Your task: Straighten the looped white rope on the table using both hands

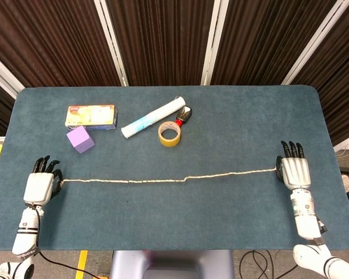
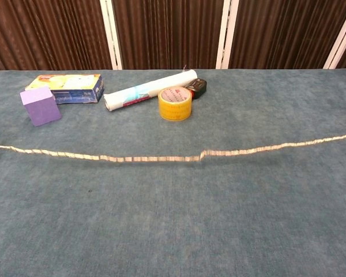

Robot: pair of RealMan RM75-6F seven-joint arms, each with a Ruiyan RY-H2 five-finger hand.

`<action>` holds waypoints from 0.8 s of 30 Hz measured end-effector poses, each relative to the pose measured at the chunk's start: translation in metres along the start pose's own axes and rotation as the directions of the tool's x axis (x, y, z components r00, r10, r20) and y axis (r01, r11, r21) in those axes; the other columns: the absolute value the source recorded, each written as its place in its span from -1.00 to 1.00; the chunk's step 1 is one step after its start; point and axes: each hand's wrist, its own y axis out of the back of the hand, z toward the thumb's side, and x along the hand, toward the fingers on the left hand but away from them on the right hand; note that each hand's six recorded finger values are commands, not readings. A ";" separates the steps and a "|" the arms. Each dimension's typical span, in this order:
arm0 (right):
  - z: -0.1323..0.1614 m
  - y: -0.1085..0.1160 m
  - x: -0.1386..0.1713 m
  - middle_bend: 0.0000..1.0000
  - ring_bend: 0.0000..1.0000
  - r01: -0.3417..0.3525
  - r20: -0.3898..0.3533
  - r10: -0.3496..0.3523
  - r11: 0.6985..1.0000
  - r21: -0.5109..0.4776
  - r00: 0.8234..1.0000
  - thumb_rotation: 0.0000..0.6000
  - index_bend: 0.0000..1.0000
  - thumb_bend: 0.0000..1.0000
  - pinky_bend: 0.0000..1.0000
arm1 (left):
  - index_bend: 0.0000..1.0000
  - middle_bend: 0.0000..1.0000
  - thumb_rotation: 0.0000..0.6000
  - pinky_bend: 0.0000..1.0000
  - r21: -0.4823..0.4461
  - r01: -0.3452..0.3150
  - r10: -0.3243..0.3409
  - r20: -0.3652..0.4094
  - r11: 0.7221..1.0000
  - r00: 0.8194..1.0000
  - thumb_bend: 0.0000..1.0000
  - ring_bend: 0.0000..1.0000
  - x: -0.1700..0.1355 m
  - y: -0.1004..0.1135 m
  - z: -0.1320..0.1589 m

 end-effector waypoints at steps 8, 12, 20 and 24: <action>0.001 -0.006 -0.002 -0.65 -1.00 -0.007 0.001 0.007 1.000 0.000 1.000 1.00 0.56 0.09 -1.00 | 0.21 -0.55 1.00 -0.76 0.011 0.018 -0.019 0.019 1.000 1.000 0.18 -0.84 0.003 -0.008 0.005; -0.004 -0.008 -0.002 -0.64 -1.00 -0.011 0.016 0.011 1.000 0.001 1.000 1.00 0.56 0.09 -1.00 | 0.08 -0.56 1.00 -0.76 0.008 0.024 -0.025 0.014 1.000 1.000 0.17 -0.84 0.003 -0.009 0.003; -0.012 -0.013 -0.001 -0.64 -1.00 -0.030 0.026 0.030 0.999 0.010 0.999 1.00 0.44 0.09 -1.00 | -0.43 -0.57 1.00 -0.76 -0.003 0.028 -0.028 0.016 1.000 0.999 0.16 -0.84 0.004 -0.010 0.002; -0.011 -0.015 0.000 -0.66 -1.00 -0.045 0.014 0.045 0.999 0.014 0.999 1.00 -0.12 0.09 -1.00 | -0.72 -0.57 1.00 -0.76 -0.013 0.032 -0.032 0.029 0.999 0.999 0.09 -0.84 0.003 -0.011 0.006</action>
